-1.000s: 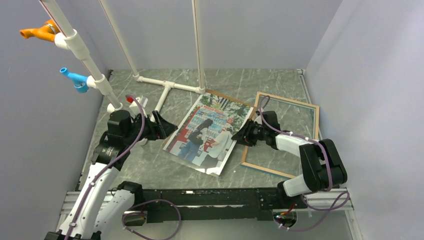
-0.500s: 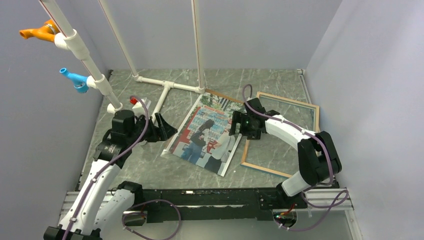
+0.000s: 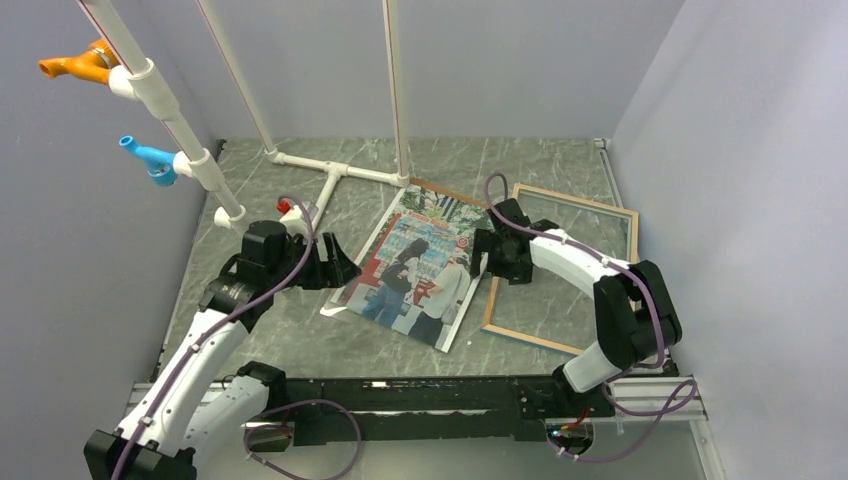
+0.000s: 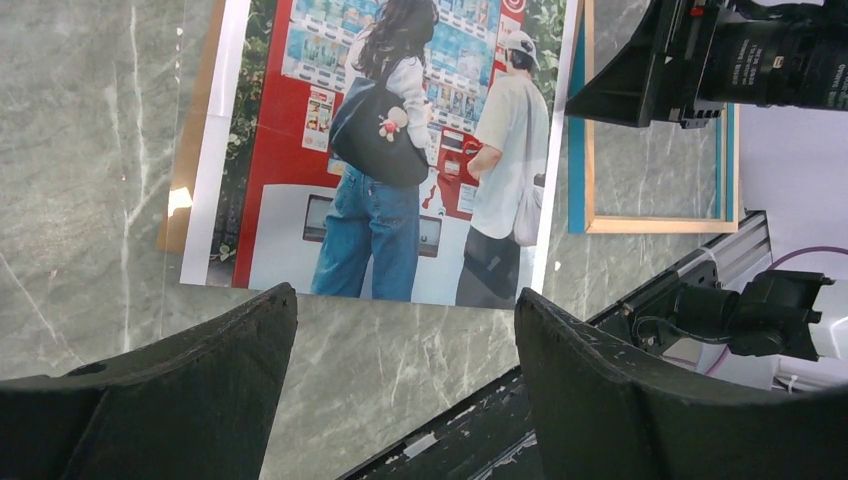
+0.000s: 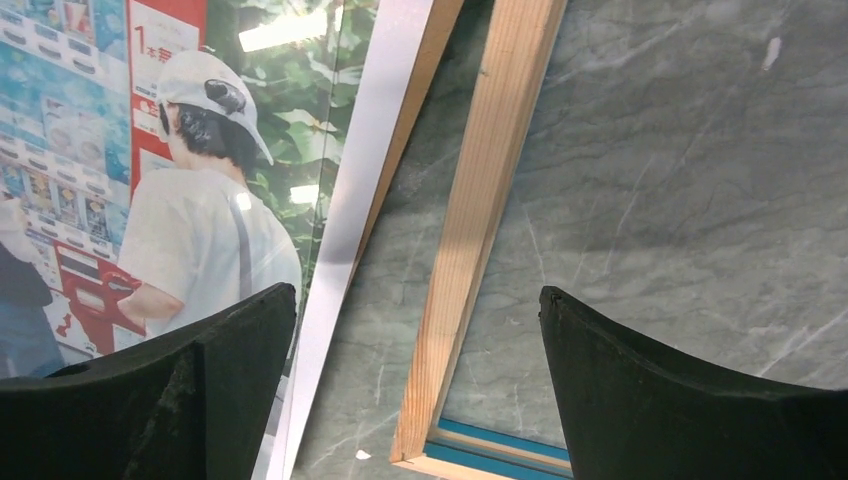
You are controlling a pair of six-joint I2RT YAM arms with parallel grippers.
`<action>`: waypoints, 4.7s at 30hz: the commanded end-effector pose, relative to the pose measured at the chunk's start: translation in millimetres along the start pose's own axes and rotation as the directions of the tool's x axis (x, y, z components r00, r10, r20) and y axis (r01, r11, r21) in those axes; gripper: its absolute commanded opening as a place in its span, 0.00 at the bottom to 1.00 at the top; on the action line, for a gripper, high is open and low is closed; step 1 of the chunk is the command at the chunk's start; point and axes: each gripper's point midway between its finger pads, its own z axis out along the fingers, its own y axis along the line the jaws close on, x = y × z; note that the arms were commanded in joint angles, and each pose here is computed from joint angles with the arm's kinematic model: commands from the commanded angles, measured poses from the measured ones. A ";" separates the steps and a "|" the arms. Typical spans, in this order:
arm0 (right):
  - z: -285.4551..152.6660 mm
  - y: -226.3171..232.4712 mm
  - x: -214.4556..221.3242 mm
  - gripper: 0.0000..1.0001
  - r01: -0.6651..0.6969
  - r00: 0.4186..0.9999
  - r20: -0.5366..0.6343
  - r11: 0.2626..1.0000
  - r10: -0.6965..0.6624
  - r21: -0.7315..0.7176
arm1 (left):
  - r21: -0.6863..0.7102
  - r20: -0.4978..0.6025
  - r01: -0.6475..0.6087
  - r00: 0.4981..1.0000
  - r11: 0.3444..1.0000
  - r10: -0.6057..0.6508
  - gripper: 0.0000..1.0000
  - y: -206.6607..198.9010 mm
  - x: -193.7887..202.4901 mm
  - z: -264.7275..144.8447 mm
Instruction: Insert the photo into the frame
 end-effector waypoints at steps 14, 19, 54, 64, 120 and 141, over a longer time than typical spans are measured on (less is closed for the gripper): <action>24.5 -18.5 -12.5 0.76 0.000 1.000 -0.001 0.998 0.000 0.061 | 0.004 -0.021 -0.038 0.999 0.999 0.038 0.83 -3.6 5.0 12.1; 32.1 -24.0 -11.9 0.57 0.043 0.999 -0.010 0.993 -0.042 0.111 | 0.009 -0.031 -0.038 0.999 0.999 0.038 0.83 -5.6 7.3 14.4; 22.2 1.2 48.1 0.00 0.322 0.944 -0.004 0.916 -0.331 0.240 | 0.006 -0.070 -0.048 0.996 0.999 0.049 0.83 -5.7 20.7 25.8; 11.9 -8.2 51.1 0.59 0.240 0.969 -0.020 0.921 -0.246 0.307 | -0.001 -0.084 -0.045 0.995 0.999 0.045 0.83 -2.3 26.2 29.1; -70.3 85.3 69.3 1.00 -0.199 0.980 -0.117 0.732 0.162 -0.652 | -0.127 -0.381 0.451 0.800 0.883 -0.463 0.75 3.6 183.5 41.7; -74.4 124.7 87.8 1.00 -0.162 0.986 -0.150 0.677 0.078 -0.718 | 0.121 -0.127 0.544 0.838 0.830 -0.531 0.67 -6.1 141.5 46.1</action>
